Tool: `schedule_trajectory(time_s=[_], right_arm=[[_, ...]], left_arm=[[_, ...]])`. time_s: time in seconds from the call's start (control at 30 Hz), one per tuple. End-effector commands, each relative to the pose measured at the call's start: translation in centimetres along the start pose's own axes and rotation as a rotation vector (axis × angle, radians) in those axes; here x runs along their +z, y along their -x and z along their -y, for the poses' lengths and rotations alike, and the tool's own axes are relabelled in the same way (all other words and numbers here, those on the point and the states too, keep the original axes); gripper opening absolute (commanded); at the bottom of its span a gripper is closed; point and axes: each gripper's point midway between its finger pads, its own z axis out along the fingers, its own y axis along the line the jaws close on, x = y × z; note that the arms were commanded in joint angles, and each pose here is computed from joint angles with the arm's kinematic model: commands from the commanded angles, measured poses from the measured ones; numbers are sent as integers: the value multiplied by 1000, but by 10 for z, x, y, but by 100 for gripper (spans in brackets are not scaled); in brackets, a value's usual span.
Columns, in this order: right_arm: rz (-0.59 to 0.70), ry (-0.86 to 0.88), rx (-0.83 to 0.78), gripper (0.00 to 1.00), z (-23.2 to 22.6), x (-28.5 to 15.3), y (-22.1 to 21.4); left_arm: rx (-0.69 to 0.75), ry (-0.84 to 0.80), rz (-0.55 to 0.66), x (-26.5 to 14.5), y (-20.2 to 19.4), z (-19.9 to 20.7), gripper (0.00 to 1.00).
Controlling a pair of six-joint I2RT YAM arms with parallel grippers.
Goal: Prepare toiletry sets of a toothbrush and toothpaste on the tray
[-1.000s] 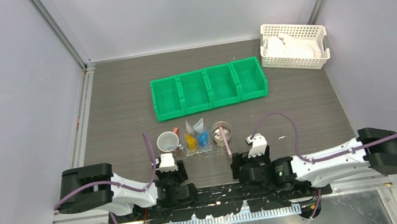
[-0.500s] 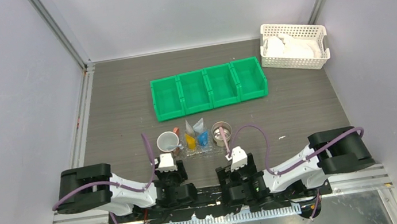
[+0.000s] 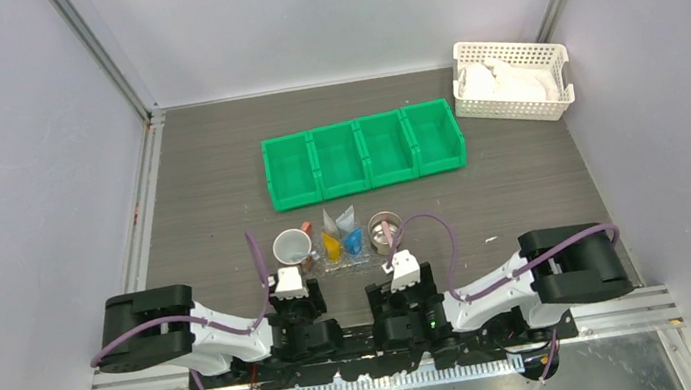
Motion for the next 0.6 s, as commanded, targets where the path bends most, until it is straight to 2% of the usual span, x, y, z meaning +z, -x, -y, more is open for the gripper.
schedule_trajectory(time_s=[0.0,0.57], right_arm=[[-43,-41,2,100,3,16,-5],[-199,-96,64,100,20,49,-27]], left_arm=[[29,-11,-290,-16,-58,-16,61],[24,-18,-323,-7,-62,-10,62]])
